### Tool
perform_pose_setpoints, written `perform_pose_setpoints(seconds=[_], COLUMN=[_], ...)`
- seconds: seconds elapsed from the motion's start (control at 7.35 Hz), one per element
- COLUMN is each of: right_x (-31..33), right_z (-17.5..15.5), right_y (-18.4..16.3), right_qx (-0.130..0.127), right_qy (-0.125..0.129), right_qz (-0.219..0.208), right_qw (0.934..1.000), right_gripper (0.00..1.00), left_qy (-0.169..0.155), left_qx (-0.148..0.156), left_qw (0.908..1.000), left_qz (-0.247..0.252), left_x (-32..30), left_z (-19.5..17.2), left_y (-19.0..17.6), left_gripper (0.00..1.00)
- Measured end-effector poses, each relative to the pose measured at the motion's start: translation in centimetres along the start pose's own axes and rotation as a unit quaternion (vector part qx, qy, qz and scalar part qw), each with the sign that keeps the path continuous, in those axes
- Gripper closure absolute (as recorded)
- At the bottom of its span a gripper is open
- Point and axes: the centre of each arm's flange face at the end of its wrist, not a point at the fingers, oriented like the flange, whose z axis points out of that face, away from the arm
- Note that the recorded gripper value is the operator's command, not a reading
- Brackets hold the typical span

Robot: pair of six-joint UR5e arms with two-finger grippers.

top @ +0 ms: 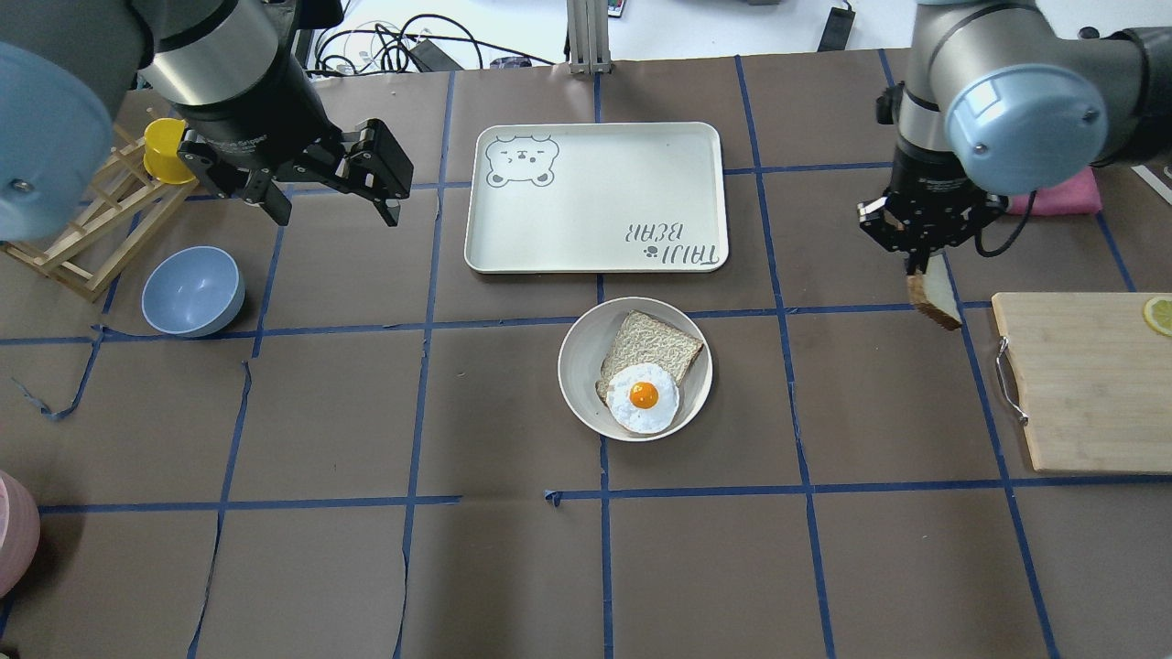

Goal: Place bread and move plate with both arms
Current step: 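Lift the bread slice and carry it over the white bowl, then lower the bread slice onto the egg in the bowl and release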

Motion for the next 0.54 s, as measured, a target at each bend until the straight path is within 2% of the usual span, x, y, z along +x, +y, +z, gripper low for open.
perform_pose_setpoints(seconds=[0.27, 0.54], right_x=[-10.8, -19.1], right_z=[-1.1, -0.5], right_y=[3.7, 7.4], right_qx=[0.009, 0.013], right_qy=[-0.024, -0.038], right_qz=[0.036, 0.060], right_qw=[0.9990, 0.9974], right_gripper=[1.00, 1.00], left_qy=[0.000, 0.000], left_qx=[0.000, 0.000], left_qw=[1.0000, 1.0000], left_qz=[0.000, 0.000], left_x=[0.0, 0.0], left_z=[0.0, 0.0], left_y=[0.0, 0.0], left_gripper=[0.00, 0.00])
